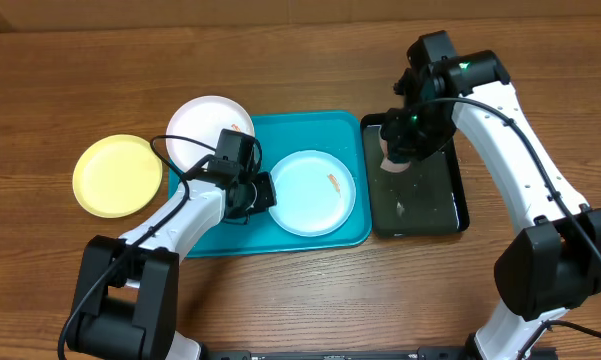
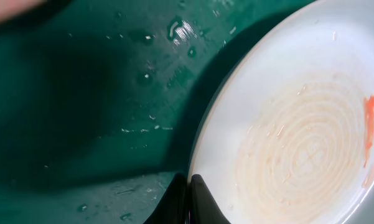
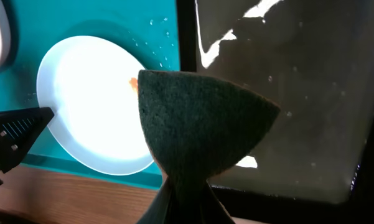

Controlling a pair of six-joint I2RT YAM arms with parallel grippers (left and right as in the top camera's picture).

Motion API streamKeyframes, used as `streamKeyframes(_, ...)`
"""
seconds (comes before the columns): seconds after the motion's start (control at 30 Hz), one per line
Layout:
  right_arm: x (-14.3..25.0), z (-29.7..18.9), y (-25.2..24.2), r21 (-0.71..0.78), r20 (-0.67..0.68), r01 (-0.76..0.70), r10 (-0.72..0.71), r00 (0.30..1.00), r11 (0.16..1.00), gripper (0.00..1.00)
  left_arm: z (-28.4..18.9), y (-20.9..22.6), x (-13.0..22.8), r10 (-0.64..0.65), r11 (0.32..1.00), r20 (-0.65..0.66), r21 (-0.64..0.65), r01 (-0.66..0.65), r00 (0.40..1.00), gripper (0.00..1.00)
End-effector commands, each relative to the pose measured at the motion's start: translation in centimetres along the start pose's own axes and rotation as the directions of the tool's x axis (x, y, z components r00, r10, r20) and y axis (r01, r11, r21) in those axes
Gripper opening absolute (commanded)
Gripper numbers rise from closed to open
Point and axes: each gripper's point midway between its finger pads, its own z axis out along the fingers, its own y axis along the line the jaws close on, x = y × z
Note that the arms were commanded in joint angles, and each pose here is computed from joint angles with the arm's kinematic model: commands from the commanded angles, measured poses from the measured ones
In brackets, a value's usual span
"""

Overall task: Clean dirty plates on tray and stack at the side
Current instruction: 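Drag light-blue plate toward tray center with left gripper, then carry green sponge with right gripper over to the light-blue plate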

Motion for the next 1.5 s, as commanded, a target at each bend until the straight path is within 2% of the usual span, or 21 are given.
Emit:
streamKeyframes(0.0,-0.1,-0.4,1.3,-0.008,0.027,0.044,-0.044,0.999,0.999,0.04,-0.2,1.3,-1.2,-0.039,0.998,0.043,-0.043,0.041,0.998,0.04)
streamKeyframes(0.37,0.5,0.3,3.9,-0.018,0.030,0.117,-0.117,0.993,0.993,0.04,-0.5,2.4,-2.0,-0.049,0.997,0.057,-0.050,0.052,0.997,0.05)
streamKeyframes(0.47,0.6,0.8,4.3,-0.020,0.029,0.131,-0.130,0.991,0.991,0.04,-0.6,2.2,-2.0,-0.045,0.998,0.053,-0.041,0.047,0.998,0.13)
streamKeyframes(0.63,0.6,1.8,5.6,-0.029,0.050,0.193,-0.191,0.980,0.981,0.04,-1.8,1.3,-2.6,0.034,0.999,0.025,-0.036,-0.033,0.999,0.27)
streamKeyframes(0.77,-0.1,2.0,7.5,-0.043,0.104,0.245,-0.239,0.965,0.969,0.04,-2.9,1.4,-3.2,0.044,0.996,0.016,-0.075,-0.043,0.999,0.30)
streamKeyframes(0.83,-0.7,2.1,8.5,-0.025,0.143,0.275,-0.269,0.953,0.961,0.04,-2.9,1.7,-3.2,0.047,0.995,0.019,-0.094,-0.045,0.999,0.29)
streamKeyframes(0.97,-1.3,2.3,9.8,0.075,0.208,0.327,-0.335,0.919,0.942,0.04,-2.9,2.0,-2.8,0.051,0.993,0.002,-0.109,-0.050,0.999,0.20)
streamKeyframes(1.07,-1.1,2.6,11.0,0.114,0.225,0.361,-0.378,0.898,0.925,0.04,-2.8,1.9,-2.6,0.055,0.992,-0.006,-0.110,-0.055,0.998,0.18)
streamKeyframes(1.23,-0.5,4.1,12.7,0.148,0.220,0.406,-0.430,0.876,0.902,0.04,-2.7,1.8,-2.3,0.061,0.992,-0.012,-0.110,-0.062,0.998,0.23)
streamKeyframes(1.47,-0.4,8.4,12.6,0.167,0.150,0.417,-0.441,0.885,0.893,0.04,-2.3,1.8,-1.3,0.075,0.989,-0.034,-0.123,-0.078,0.997,0.22)
